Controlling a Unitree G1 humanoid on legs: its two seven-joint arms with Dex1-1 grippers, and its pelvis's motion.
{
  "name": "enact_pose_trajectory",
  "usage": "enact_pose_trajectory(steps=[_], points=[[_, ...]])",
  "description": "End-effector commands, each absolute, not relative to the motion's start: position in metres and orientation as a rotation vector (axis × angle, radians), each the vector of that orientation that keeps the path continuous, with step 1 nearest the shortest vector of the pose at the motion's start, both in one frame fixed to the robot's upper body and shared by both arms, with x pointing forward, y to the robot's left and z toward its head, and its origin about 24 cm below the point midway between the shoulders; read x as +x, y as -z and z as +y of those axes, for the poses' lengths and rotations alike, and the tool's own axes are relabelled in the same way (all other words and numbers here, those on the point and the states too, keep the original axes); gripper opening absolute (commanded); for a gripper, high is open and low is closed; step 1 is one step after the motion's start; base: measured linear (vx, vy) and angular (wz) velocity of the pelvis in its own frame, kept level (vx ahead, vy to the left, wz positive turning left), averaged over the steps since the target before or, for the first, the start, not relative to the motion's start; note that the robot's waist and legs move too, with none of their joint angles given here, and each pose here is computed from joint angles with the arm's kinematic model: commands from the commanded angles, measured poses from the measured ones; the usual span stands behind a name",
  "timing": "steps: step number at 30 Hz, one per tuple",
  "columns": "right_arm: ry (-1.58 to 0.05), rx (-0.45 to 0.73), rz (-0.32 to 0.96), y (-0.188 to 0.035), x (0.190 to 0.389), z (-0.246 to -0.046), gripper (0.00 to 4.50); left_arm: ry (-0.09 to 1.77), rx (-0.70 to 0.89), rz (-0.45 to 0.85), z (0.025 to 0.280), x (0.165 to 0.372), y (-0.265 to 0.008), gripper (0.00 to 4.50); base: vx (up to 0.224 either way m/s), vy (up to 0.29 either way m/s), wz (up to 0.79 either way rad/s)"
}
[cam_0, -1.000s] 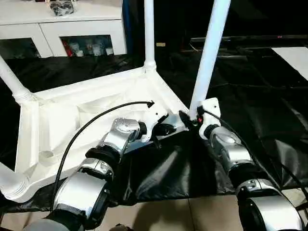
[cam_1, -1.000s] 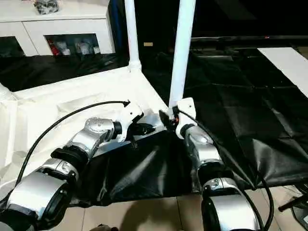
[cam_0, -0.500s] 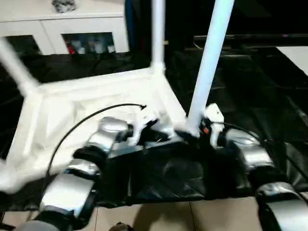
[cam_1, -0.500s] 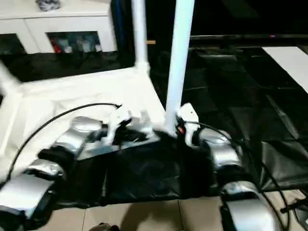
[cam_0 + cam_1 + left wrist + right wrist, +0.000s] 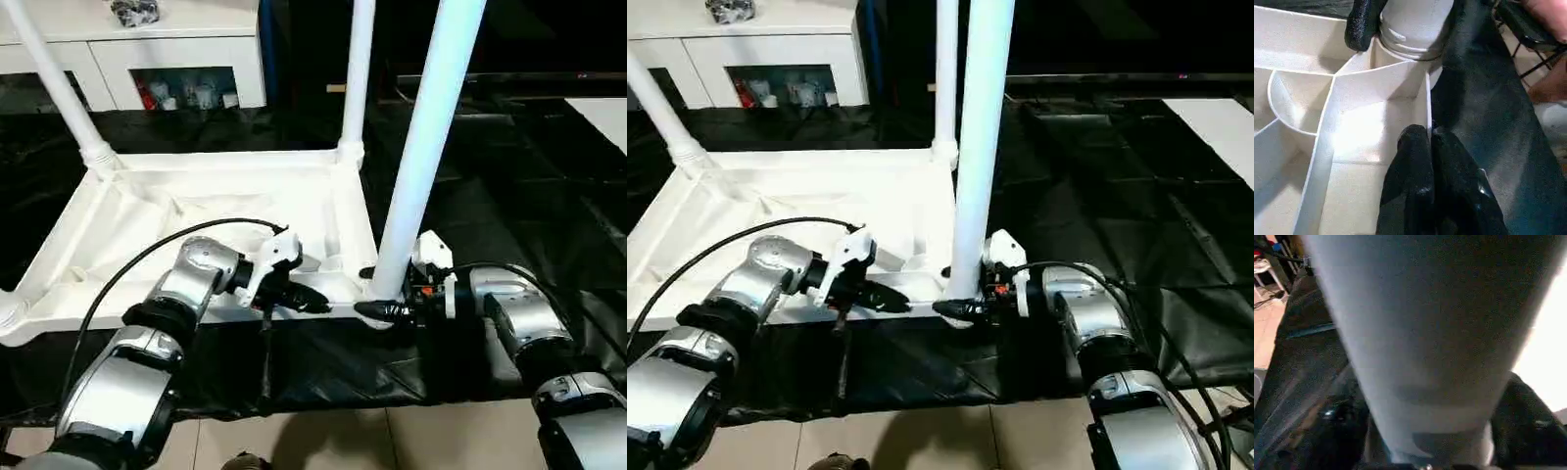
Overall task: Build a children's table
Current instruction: Rotate leg to tighten
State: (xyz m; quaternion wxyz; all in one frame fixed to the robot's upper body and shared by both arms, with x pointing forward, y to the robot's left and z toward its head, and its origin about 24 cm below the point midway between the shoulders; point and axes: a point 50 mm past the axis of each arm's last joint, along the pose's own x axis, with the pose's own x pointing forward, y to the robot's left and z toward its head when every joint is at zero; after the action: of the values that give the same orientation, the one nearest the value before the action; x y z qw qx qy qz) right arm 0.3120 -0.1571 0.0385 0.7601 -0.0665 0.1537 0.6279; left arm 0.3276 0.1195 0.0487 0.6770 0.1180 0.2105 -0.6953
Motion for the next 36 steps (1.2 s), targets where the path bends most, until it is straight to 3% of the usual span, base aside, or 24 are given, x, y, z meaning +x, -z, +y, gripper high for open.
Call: enact_pose_trajectory(steps=[1, 12, 15, 17, 22, 26, 27, 31, 33, 36], points=[[-1.415, -0.149, 0.386, -0.031, 0.307, -0.149, 2.81, 1.639, 0.286, 0.413, 0.107, 0.328, -0.059, 0.0, 0.0, 0.0, 0.0], [-1.351, -0.094, 0.356, -0.026, 0.303, -0.147, 2.62, 1.579, 0.252, 0.407, 0.108, 0.329, -0.056, 0.0, 0.0, 0.0, 0.0], [-1.137, -0.116, 0.294, -0.024, 0.313, -0.144, 2.62, 1.47, 0.247, 0.398, 0.102, 0.334, -0.055, 0.0, 0.0, 0.0, 0.0], [-0.989, -0.065, 0.326, -0.019, 0.321, -0.143, 2.61, 1.41, 0.227, 0.38, 0.094, 0.338, -0.055, 0.0, 0.0, 0.0, 0.0], [-0.648, 0.042, 0.328, -0.012, 0.336, -0.123, 2.61, 1.286, 0.199, 0.342, 0.05, 0.34, -0.05, 0.0, 0.0, 0.0, 0.0], [-0.553, 0.063, 0.355, -0.009, 0.34, -0.113, 2.61, 1.23, 0.188, 0.335, 0.034, 0.341, -0.051, 0.0, 0.0, 0.0, 0.0], [-0.543, 0.075, 0.342, -0.011, 0.341, -0.103, 2.61, 1.215, 0.201, 0.328, 0.027, 0.341, -0.051, 0.0, 0.0, 0.0, 0.0], [-0.54, 0.068, 0.299, -0.016, 0.343, -0.091, 2.61, 1.216, 0.23, 0.316, 0.023, 0.34, -0.052, 0.0, 0.0, 0.0, 0.0], [-0.537, 0.074, 0.284, -0.017, 0.343, -0.092, 3.17, 1.214, 0.244, 0.314, 0.026, 0.341, -0.052, 0.0, 0.0, 0.0, 0.0], [-0.552, 0.039, 0.269, -0.019, 0.344, -0.099, 3.4, 1.223, 0.269, 0.304, 0.037, 0.342, -0.052, 0.0, 0.0, 0.0, 0.0]])
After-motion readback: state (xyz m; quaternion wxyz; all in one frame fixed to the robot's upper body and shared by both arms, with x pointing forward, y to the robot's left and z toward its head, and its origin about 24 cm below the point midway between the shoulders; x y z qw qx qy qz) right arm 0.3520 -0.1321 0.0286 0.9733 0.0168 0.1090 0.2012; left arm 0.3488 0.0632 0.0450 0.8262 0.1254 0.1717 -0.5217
